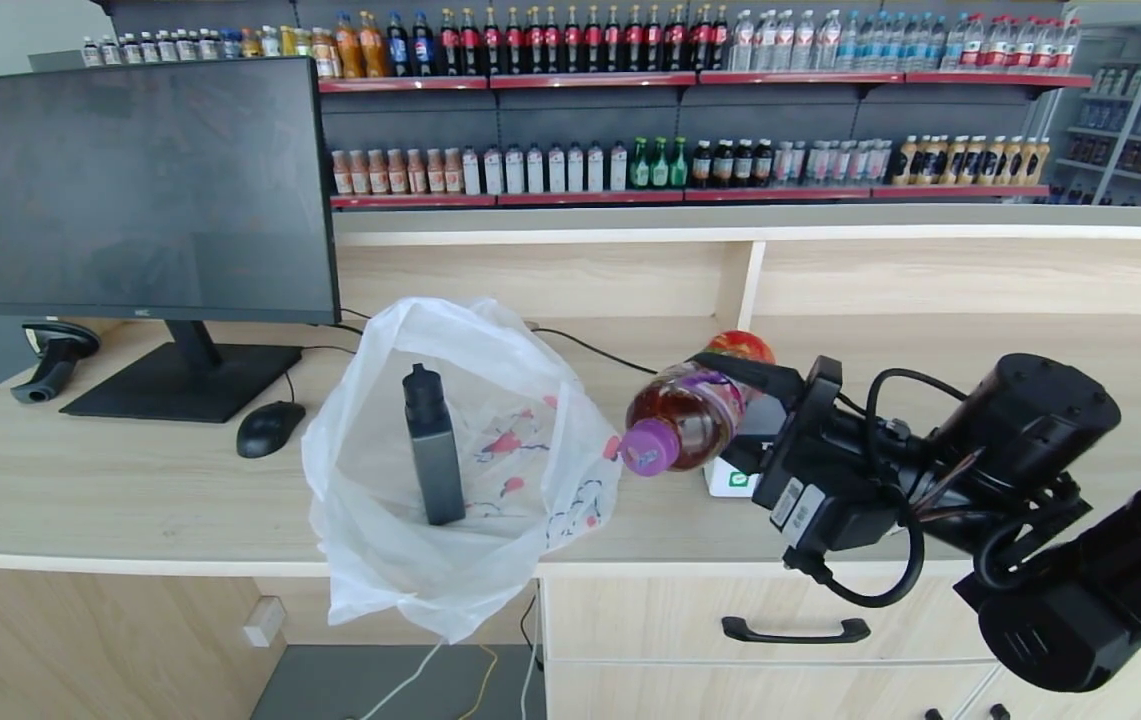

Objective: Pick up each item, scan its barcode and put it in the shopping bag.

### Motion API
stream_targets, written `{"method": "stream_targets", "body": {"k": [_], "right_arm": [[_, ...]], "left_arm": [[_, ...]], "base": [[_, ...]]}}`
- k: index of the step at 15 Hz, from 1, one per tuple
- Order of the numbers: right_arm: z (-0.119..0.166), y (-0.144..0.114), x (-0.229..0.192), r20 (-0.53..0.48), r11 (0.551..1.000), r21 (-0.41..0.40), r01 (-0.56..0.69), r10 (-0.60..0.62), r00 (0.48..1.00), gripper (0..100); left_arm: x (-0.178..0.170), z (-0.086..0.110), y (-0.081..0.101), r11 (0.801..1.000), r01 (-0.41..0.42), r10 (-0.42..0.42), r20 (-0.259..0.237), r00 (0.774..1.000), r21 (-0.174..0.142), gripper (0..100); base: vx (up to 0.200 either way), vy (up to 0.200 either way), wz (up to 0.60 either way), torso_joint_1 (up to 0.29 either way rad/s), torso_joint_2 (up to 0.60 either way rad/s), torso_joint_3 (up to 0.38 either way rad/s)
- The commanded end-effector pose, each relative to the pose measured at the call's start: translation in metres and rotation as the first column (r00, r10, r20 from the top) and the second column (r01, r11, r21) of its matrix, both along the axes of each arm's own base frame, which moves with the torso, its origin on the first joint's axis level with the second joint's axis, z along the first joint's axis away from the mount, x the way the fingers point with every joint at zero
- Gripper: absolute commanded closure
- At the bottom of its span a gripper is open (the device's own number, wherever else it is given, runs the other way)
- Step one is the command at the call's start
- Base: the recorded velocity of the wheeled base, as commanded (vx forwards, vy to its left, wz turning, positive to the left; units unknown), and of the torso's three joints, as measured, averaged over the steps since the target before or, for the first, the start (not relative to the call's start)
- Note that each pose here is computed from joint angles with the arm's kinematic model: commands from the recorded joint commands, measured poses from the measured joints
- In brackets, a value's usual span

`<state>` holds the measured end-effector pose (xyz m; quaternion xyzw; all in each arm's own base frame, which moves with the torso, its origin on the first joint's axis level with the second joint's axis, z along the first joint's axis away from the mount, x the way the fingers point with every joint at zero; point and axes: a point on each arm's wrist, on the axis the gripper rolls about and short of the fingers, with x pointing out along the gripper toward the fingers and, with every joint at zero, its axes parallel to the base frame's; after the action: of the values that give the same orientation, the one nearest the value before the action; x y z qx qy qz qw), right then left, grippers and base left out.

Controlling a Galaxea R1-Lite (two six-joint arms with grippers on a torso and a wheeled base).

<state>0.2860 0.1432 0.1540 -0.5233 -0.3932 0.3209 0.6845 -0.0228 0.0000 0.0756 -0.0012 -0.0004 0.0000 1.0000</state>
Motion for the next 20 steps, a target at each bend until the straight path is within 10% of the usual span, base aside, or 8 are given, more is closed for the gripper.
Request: {"method": "stream_targets", "body": {"k": [1, 6, 12, 20], "right_arm": [[0.035, 0.043, -0.017, 0.018, 0.977, 0.128, -0.168, 0.167, 0.986, 100], [0.092, 0.053, -0.054, -0.065, 0.891, 0.419, -0.174, 0.220, 0.973, 100], [0.106, 0.031, -0.078, -0.353, 0.664, 0.746, 0.049, 0.332, 0.875, 100], [0.027, -0.004, -0.045, -0.690, 0.522, 0.708, 0.476, 0.370, 0.622, 100]], "left_arm": [[0.000, 0.000, 0.000, 1.000, 0.002, -0.002, 0.001, 1.000, 0.004, 0], [0.000, 0.000, 0.000, 1.000, 0.002, -0.002, -0.001, 1.000, 0.013, 0], [0.000, 0.000, 0.000, 1.000, 0.002, -0.002, -0.002, 1.000, 0.007, 0], [0.000, 0.000, 0.000, 1.000, 0.000, 0.000, -0.001, 1.000, 0.001, 0]], "base": [[0.000, 0.000, 0.00, 0.000, 0.00, 0.000], [0.000, 0.000, 0.00, 0.000, 0.00, 0.000], [0.000, 0.000, 0.00, 0.000, 0.00, 0.000], [0.000, 0.000, 0.00, 0.000, 0.00, 0.000]]}}
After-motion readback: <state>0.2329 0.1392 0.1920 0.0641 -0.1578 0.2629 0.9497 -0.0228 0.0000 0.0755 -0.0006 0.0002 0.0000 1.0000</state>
